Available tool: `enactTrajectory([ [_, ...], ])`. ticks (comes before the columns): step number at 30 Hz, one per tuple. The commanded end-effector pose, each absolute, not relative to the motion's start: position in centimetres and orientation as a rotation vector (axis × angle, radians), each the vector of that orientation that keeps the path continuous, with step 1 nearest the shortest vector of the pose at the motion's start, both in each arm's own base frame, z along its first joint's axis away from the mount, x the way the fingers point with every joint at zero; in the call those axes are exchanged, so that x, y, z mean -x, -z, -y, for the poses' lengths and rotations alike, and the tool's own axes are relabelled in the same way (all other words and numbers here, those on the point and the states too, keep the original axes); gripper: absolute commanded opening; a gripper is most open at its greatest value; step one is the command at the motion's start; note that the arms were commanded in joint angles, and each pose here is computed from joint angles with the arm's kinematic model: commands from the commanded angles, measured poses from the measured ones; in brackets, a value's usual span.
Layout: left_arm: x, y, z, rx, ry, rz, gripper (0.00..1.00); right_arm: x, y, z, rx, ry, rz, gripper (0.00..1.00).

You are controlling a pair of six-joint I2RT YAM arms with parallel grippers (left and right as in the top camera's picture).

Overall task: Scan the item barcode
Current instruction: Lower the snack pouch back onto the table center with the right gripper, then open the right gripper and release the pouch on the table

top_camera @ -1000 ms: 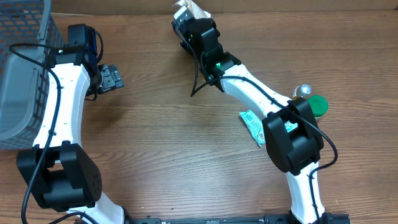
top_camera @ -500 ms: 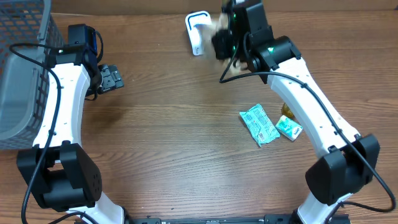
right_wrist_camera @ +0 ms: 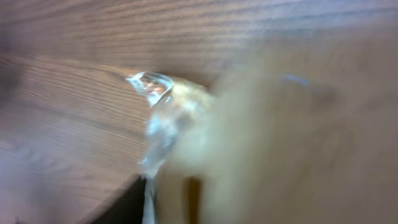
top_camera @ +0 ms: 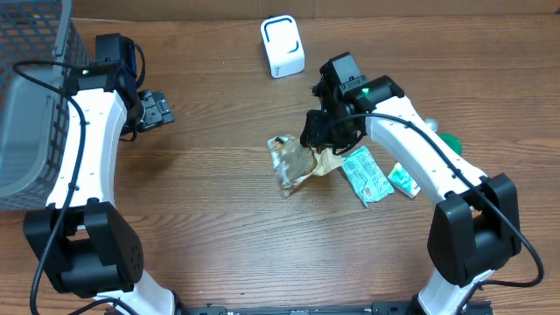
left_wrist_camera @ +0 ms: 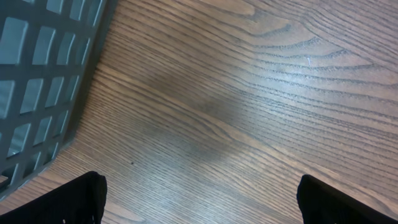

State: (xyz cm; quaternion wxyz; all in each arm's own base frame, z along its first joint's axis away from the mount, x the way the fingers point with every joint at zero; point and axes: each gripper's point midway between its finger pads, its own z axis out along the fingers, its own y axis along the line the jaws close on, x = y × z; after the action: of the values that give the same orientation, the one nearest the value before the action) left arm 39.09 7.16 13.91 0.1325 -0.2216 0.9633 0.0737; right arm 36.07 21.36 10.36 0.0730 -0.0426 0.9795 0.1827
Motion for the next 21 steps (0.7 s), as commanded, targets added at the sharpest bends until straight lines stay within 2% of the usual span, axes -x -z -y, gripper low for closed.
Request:
enactTrajectory([
  [1,-39.5,-14.3,-7.1,0.618,-0.230,-2.785,1.00,-36.5,-8.6,-19.7,0.100,-0.408,-2.928,0.54],
  [8,-39.5,-14.3,-7.1,0.618,-0.230,-2.784,1.00,-37.7,-7.2,-18.1,0.076,-0.264,-2.878,0.71],
  [12,-39.5,-14.3,-7.1,0.618,-0.230,-2.784,1.00,-39.2,-7.5,-17.4,0.058,-0.186,-2.809,0.87],
  [14,-39.5,-14.3,-7.1,0.618,-0.230,-2.785,1.00,-40.0,-7.8,-17.3,0.051,-0.173,-2.776,0.99],
  [21,-39.5,-14.3,-7.1,0.618,-0.230,-2.784,0.99,-40.5,-8.0,-17.4,0.048,-0.173,-2.754,1.00],
])
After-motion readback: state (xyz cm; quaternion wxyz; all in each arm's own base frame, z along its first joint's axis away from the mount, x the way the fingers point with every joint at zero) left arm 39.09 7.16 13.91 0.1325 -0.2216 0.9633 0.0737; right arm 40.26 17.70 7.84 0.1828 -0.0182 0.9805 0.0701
